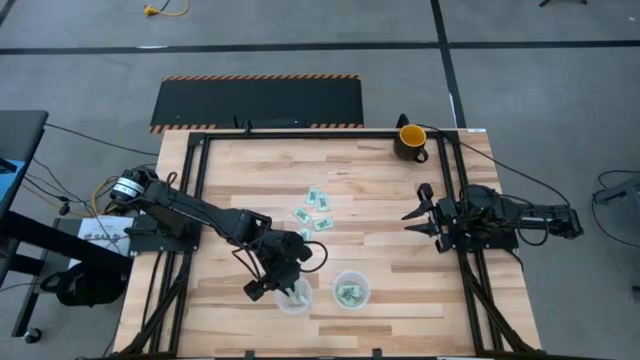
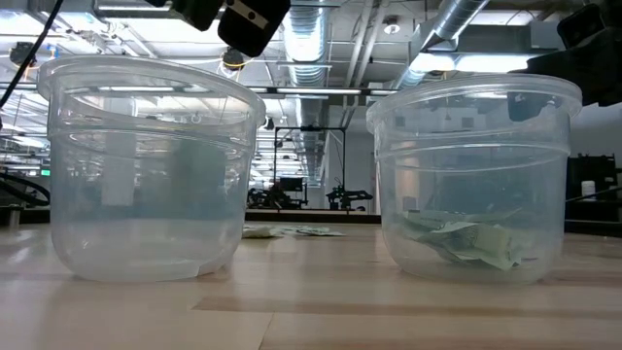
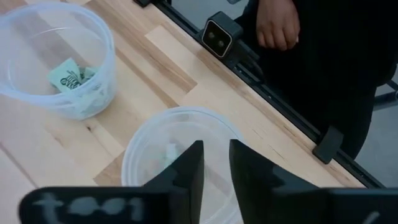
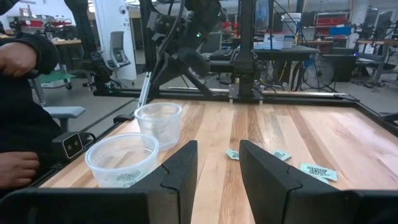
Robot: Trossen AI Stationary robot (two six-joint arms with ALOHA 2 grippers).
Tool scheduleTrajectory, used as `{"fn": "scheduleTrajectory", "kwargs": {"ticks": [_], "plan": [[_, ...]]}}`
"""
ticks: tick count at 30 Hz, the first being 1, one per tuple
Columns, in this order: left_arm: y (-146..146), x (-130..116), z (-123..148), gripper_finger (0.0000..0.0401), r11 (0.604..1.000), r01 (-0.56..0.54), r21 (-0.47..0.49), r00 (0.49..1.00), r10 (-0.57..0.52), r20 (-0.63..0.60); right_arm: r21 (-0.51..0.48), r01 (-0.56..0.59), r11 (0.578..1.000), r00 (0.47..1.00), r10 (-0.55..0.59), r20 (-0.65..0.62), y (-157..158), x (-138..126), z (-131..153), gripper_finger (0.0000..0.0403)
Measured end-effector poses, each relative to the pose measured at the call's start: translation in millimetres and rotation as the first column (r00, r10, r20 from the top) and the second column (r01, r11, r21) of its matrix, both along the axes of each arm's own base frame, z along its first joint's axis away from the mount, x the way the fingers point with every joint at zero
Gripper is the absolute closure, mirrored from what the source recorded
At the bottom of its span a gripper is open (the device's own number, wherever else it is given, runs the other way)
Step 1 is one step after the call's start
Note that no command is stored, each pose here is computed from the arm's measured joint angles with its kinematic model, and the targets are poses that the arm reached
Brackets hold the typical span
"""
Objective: Pick and place Stevia / Truvia into bins
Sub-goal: Put the white stevia pack into the left transparent basket
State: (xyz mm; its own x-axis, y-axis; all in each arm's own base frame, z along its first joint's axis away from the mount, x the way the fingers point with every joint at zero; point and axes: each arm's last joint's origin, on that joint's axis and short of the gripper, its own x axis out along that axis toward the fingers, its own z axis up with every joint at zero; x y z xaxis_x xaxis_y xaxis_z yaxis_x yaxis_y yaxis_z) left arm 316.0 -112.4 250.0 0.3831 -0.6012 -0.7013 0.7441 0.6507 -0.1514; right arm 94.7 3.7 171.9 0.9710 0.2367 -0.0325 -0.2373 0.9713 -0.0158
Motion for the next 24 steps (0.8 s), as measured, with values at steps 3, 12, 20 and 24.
{"fn": "scheduleTrajectory", "kwargs": {"ticks": [3, 12, 20, 24], "plan": [[0.0, 0.2, 0.1, 0.0327, 1.000, -0.001, 0.001, 1.000, 0.001, 0.002, 0.000, 0.000, 1.000, 1.000, 0.000, 0.000, 0.0, 0.0, 0.0, 0.0290], [5.4, 2.8, 8.2, 0.0323, 0.995, -0.057, 0.085, 0.998, 0.056, 0.020, 0.000, 0.000, 1.000, 1.000, 0.000, 0.000, 0.0, 0.0, 0.0, 0.0290], [33.4, 7.5, 35.2, 0.0323, 0.930, -0.154, 0.332, 0.988, 0.137, 0.073, 0.000, 0.000, 1.000, 1.000, 0.000, 0.000, 0.0, 0.0, 0.0, 0.0290], [59.6, 10.6, 40.8, 0.0323, 0.888, -0.206, 0.412, 0.979, 0.186, 0.088, 0.000, 0.000, 1.000, 1.000, 0.000, 0.000, 0.0, 0.0, 0.0, 0.0290]]}}
